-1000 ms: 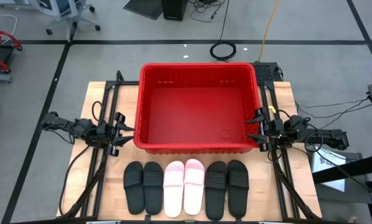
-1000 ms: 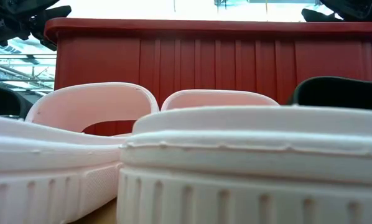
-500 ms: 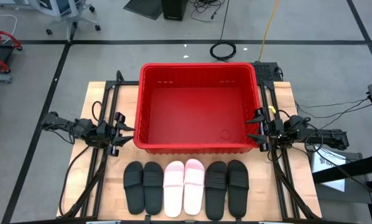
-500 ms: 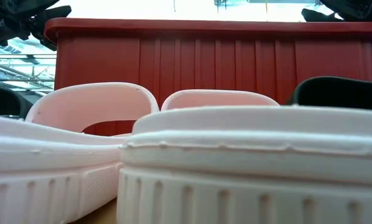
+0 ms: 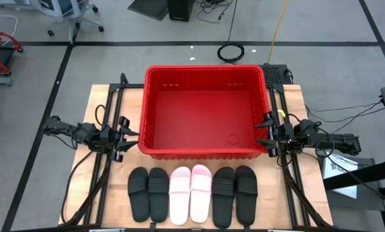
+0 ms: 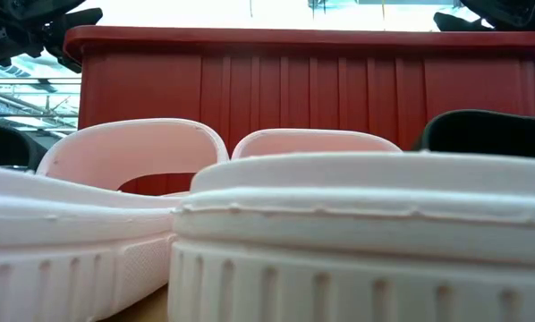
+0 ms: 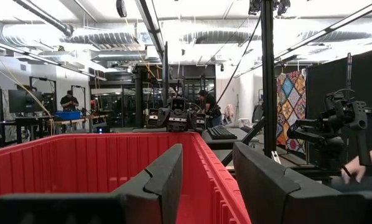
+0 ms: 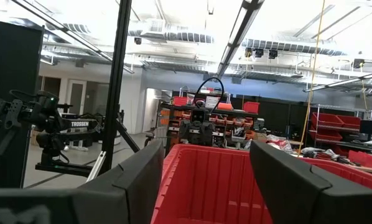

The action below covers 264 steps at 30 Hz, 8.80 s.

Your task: Pick and place slides into bin

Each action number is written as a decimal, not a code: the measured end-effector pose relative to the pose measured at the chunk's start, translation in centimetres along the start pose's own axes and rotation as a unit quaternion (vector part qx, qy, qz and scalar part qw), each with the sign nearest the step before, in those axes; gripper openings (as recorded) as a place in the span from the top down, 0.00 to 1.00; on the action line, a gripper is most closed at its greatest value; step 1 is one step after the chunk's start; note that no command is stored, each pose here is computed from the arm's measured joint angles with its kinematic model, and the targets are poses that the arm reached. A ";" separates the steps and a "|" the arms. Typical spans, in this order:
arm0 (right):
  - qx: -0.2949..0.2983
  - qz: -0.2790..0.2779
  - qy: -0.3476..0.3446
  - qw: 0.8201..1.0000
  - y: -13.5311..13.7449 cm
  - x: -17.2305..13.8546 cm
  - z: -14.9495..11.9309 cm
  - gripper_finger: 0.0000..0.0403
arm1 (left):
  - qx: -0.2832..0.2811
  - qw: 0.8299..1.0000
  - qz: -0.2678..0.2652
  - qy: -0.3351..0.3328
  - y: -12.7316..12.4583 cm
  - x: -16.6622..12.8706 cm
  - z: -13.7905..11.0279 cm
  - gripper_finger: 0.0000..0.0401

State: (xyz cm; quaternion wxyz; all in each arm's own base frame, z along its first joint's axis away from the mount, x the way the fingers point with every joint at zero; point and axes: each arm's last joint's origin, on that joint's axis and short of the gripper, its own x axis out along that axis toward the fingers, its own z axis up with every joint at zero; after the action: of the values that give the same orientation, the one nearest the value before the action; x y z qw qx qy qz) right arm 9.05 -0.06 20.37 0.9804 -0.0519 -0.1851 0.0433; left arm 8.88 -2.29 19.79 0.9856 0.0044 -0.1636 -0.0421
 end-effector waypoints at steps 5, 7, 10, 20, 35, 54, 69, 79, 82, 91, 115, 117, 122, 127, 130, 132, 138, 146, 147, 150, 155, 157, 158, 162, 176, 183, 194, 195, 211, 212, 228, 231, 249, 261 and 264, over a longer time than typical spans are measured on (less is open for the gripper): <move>0.000 0.000 0.000 1.000 0.0 0.0 0.0 0.44 | 0.000 1.000 0.000 0.000 0.0 0.0 0.0 0.63; 0.000 0.000 0.000 1.000 0.0 0.0 0.0 0.44 | 0.000 1.000 0.000 0.000 0.0 0.0 0.0 0.63; 0.000 0.000 0.000 1.000 0.0 0.0 0.0 0.43 | 0.000 1.000 0.000 0.000 0.0 0.0 0.0 0.63; 0.000 0.000 0.000 1.000 0.0 0.0 0.0 0.43 | 0.000 1.000 0.000 0.000 0.0 0.0 0.0 0.63; 0.000 0.000 0.000 1.000 0.0 0.0 0.0 0.43 | 0.000 1.000 0.000 0.000 0.0 0.0 0.0 0.63; 0.000 0.000 0.000 1.000 0.0 0.0 0.0 0.43 | 0.000 1.000 0.000 0.000 0.0 0.0 0.0 0.63; 0.000 0.000 0.000 1.000 0.0 0.0 0.0 0.42 | 0.000 1.000 0.000 0.000 0.0 0.0 0.0 0.63; 0.000 0.000 0.000 1.000 0.0 0.0 0.0 0.44 | 0.000 1.000 0.000 0.000 0.0 0.0 0.0 0.63; 0.000 0.000 0.000 1.000 0.0 0.0 0.0 0.43 | 0.000 1.000 0.000 0.000 0.0 0.0 0.0 0.63; 0.000 0.000 0.000 1.000 0.0 0.0 0.0 0.42 | 0.000 1.000 0.000 0.000 0.0 0.0 0.0 0.63; 0.038 0.000 -0.016 0.999 0.0 0.0 0.3 0.43 | -0.019 1.000 0.003 -0.003 0.0 0.0 0.1 0.63; 0.037 0.000 -0.017 0.999 0.0 0.0 0.3 0.43 | -0.021 1.000 0.006 -0.003 0.0 0.0 0.1 0.63; 0.037 -0.027 -0.019 0.999 -0.2 0.0 0.4 0.44 | -0.042 0.999 0.009 -0.009 0.1 0.0 0.2 0.63; 0.066 -0.081 -0.017 0.994 -0.5 0.0 0.3 0.45 | -0.061 0.997 0.011 -0.049 0.2 0.0 1.0 0.63; 0.099 -0.077 -0.028 0.992 -0.5 0.0 0.5 0.45 | -0.085 0.994 0.011 -0.070 0.2 -0.1 1.4 0.63; 0.124 -0.075 -0.047 0.988 -0.5 -0.1 0.8 0.45 | -0.099 0.991 0.010 -0.089 0.3 -0.2 1.7 0.63; 0.154 -0.015 -0.122 0.980 -0.3 -0.3 2.3 0.45 | -0.098 0.983 0.016 -0.157 0.5 -0.5 3.0 0.63; 0.169 0.086 -0.207 0.960 0.2 -1.0 4.2 0.46 | -0.107 0.970 0.035 -0.217 0.8 -1.0 4.1 0.63; 0.166 0.089 -0.216 0.958 0.2 -1.0 4.4 0.46 | -0.106 0.969 0.036 -0.220 0.8 -1.0 4.2 0.63; 0.165 0.092 -0.231 0.954 0.2 -1.2 4.7 0.46 | -0.107 0.964 0.037 -0.240 0.9 -1.2 4.6 0.63; 0.166 0.125 -0.223 0.952 0.3 -0.5 5.6 0.46 | -0.110 0.957 0.036 -0.265 0.9 -1.4 5.0 0.63; 0.169 0.145 -0.211 0.952 0.4 0.2 6.0 0.46 | -0.110 0.958 0.035 -0.263 0.9 -1.4 5.0 0.63; 0.172 0.154 -0.201 0.952 0.5 0.7 6.1 0.46 | -0.114 0.957 0.034 -0.263 0.9 -1.4 5.0 0.63; 0.177 0.200 -0.178 0.947 1.2 2.9 6.8 0.46 | -0.129 0.959 0.027 -0.250 0.9 -1.2 4.7 0.63; 0.107 0.354 -0.084 0.925 10.6 12.3 10.4 0.46 | -0.141 0.956 -0.057 -0.251 0.4 -1.2 4.7 0.63; 0.014 0.231 0.055 0.971 15.0 14.5 11.2 0.47 | -0.138 0.956 -0.056 -0.254 0.4 -1.3 4.8 0.63; -0.116 0.052 0.195 0.972 20.3 14.5 12.6 0.47 | -0.117 0.954 -0.049 -0.271 0.5 -1.4 5.1 0.63; -0.135 0.029 0.203 0.969 20.9 14.5 12.5 0.47 | -0.114 0.954 -0.048 -0.272 0.5 -1.4 5.1 0.63; -0.331 -0.158 0.267 0.891 30.0 15.2 10.7 0.47 | -0.123 0.953 -0.053 -0.270 0.5 -1.4 5.1 0.63; -0.323 -0.158 0.264 0.895 30.5 15.4 10.8 0.47 | -0.123 0.953 -0.053 -0.270 0.5 -1.4 5.1 0.63; -0.281 -0.168 0.256 0.909 31.3 15.3 10.3 0.47 | -0.127 0.955 -0.052 -0.262 0.5 -1.3 4.9 0.63; -0.283 -0.168 0.257 0.909 30.0 15.4 12.1 0.47 | -0.126 0.955 -0.052 -0.262 0.5 -1.3 4.9 0.63; -0.135 0.130 0.118 0.975 15.5 17.5 19.8 0.47 | -0.117 0.957 -0.035 -0.263 0.5 -1.3 4.9 0.63; -0.025 0.207 0.449 0.869 19.5 20.1 6.1 0.47 | -0.123 0.960 -0.038 -0.250 0.5 -1.2 4.7 0.63; -0.057 0.209 0.477 0.852 22.0 19.6 4.6 0.47 | -0.123 0.962 -0.038 -0.240 0.4 -1.1 4.5 0.63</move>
State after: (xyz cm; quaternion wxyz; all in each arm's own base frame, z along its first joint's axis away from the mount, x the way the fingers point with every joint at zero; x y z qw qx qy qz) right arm 24.15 24.16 29.06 0.9112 -0.1598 0.3185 0.2069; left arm 6.39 -1.73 23.74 0.9079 -0.1211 -0.3889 -0.0990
